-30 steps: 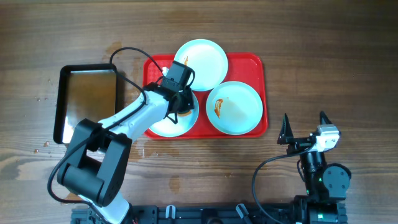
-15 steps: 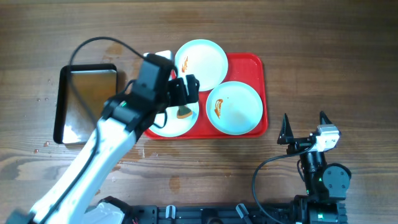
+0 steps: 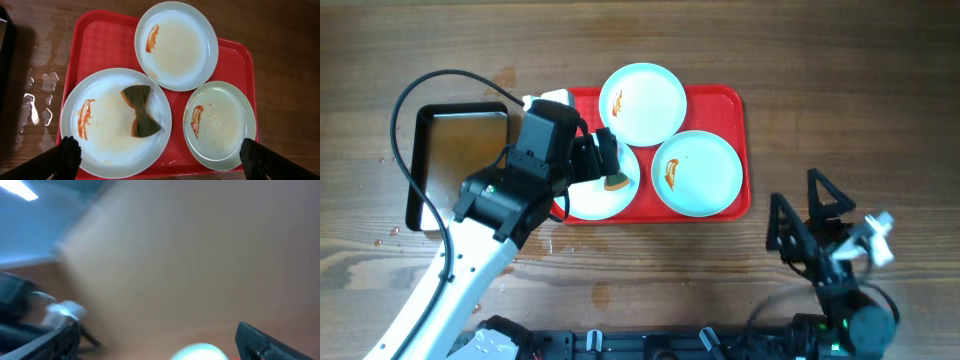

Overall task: Clean dirty plates on tray and stack at the side
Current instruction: 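Move the right gripper to the rim of the lower-left plate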

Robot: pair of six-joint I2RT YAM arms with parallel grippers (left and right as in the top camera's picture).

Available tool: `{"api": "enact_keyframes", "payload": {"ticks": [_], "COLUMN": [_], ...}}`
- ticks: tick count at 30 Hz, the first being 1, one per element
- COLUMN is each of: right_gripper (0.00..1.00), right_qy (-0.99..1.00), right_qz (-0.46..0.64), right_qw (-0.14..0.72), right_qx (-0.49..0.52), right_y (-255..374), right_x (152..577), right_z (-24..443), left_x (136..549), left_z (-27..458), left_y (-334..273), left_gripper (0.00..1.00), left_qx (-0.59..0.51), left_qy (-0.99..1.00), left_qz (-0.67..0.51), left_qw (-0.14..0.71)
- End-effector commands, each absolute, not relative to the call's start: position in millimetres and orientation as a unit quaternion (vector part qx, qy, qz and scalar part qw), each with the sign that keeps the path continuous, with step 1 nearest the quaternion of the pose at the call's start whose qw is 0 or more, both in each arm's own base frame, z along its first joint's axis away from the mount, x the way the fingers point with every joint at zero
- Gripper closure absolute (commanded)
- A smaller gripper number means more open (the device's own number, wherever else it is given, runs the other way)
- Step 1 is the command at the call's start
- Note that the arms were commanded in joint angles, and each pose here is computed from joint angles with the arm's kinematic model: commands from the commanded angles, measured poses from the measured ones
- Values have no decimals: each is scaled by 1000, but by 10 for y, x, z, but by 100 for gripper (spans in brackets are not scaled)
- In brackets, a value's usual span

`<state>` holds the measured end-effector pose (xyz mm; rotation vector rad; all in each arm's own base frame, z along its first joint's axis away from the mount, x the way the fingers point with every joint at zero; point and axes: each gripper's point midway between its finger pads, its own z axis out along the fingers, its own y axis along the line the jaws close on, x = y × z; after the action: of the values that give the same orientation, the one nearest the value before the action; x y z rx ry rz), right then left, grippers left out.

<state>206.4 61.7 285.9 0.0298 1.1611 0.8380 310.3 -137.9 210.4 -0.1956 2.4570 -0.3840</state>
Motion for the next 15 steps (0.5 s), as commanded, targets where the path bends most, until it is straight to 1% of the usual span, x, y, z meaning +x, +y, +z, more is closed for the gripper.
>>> {"api": "enact_keyframes", "payload": {"ticks": [1, 3, 7, 9, 12, 15], "right_gripper": [0, 0, 0, 0, 0, 0], "right_qy": [494, 513, 612, 680, 747, 791], "right_qz": [454, 418, 330, 299, 283, 297], "right_qw": [740, 742, 696, 643, 570, 509], "right_qx": [-50, -110, -178, -187, -191, -165], "right_y": [853, 974, 1075, 1054, 1018, 976], "right_x": [1743, 1672, 1827, 2036, 2322, 2715], "right_z": [3207, 3364, 3596, 3664, 3672, 3554], "left_x": [3141, 3140, 3141, 3142, 3140, 3127], "left_z": [2134, 2134, 2134, 2135, 2133, 2121], "left_y": [-1338, -1339, -1338, -1339, -1338, -1332], "left_gripper": [0, 0, 0, 0, 0, 0], "left_qx": [-87, -87, -87, -87, -87, -87], "left_qy": [932, 932, 932, 931, 932, 933], "left_qz": [-140, -140, -140, -140, -140, -138], "left_qw": [324, 324, 324, 325, 324, 321]}}
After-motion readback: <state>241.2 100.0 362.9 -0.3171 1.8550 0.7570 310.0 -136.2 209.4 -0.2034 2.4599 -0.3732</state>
